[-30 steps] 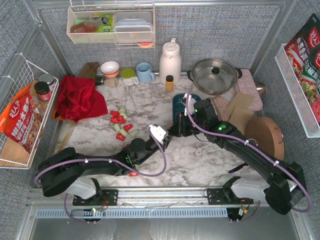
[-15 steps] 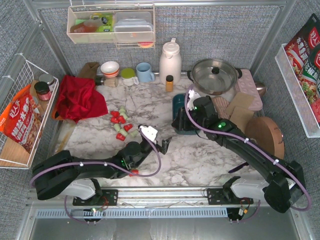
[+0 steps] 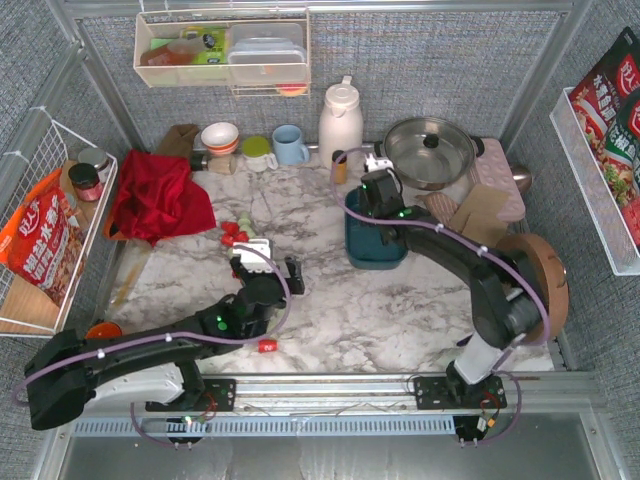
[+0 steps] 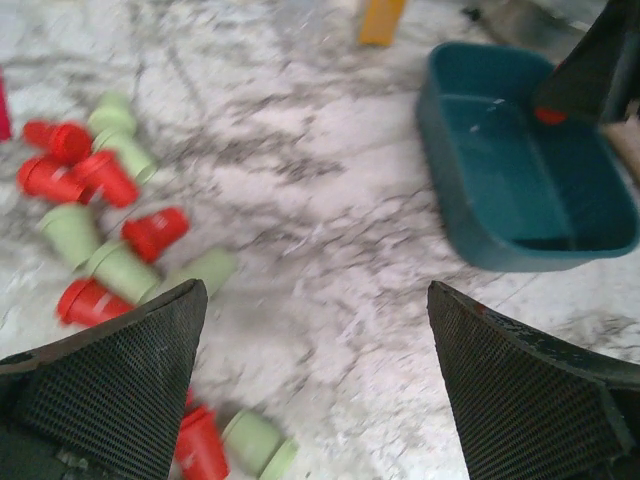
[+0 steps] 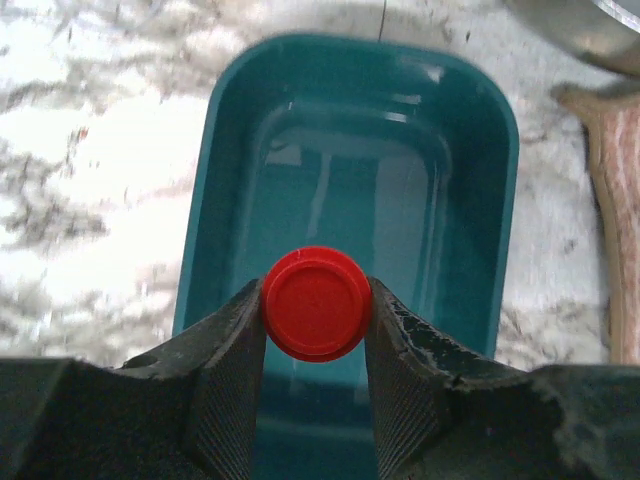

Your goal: Mix the coffee capsules in the storage basket

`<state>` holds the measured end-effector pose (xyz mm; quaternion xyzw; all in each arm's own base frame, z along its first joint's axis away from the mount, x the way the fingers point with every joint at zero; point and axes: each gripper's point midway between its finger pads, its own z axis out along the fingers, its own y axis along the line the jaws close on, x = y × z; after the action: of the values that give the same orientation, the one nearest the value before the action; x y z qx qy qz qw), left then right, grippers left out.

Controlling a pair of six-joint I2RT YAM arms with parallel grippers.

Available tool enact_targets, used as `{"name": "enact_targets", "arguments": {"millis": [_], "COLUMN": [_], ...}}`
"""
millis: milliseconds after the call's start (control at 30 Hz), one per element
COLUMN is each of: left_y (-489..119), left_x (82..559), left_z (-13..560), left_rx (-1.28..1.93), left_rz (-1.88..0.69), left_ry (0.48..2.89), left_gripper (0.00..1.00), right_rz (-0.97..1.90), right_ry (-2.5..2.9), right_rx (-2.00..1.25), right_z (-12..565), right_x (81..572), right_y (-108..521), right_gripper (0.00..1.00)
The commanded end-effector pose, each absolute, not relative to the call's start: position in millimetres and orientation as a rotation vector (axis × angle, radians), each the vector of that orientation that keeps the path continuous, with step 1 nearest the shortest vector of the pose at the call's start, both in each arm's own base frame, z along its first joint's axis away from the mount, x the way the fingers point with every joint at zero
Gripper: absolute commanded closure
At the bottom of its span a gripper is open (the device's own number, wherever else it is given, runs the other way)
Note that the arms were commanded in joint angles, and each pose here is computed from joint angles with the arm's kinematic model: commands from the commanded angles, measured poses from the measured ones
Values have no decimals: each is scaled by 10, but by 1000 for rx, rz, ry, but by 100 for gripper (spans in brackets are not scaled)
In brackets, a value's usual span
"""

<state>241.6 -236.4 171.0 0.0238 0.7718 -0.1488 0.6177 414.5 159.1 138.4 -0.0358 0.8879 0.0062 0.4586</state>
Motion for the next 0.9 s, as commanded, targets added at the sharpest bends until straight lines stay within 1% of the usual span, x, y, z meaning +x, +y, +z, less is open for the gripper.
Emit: {"name": "enact_targets", "arguments": {"millis": [0, 100, 167, 333, 467, 533, 633, 700, 867], "left_y": [-1895, -1661, -1496, -1378, -1234, -1134, -955, -882, -903], "left_x": [2279, 2146, 2051, 1865, 1756, 1736, 1709, 1709, 1785], "left_z": [1377, 1278, 1184, 990, 787, 698, 568, 503, 369], "left_rx": [-102, -311, -413, -480, -547, -569, -596, -592, -586], "left_rz": [-203, -234, -239, -286, -227, -174, -90, -60, -115], "left_ry": [1910, 1960, 1988, 2073, 2129, 2140, 2163, 2190, 2244], "left_gripper": [1, 1, 1, 1, 1, 3, 10, 12, 17], "right_rz": [-11, -14, -16, 33, 115, 160, 246, 269, 263], "right_ry": [2148, 2182, 2204, 2214, 2238, 2238, 2259, 2269, 2274], "right_rx": [-68, -73, -89, -137, -198, -198, -228, -253, -275], "right_z": [1365, 1238, 1224, 1368, 1508, 1561, 1516, 1489, 1436], "right_x": [4561, 4714, 4734, 4601, 4361, 4228, 4005, 3877, 3728], "right_y": [1636, 1671, 1691, 1739, 1821, 1869, 1984, 2029, 2014], "right_gripper": [58, 43, 36, 28, 27, 27, 27, 27, 27]}}
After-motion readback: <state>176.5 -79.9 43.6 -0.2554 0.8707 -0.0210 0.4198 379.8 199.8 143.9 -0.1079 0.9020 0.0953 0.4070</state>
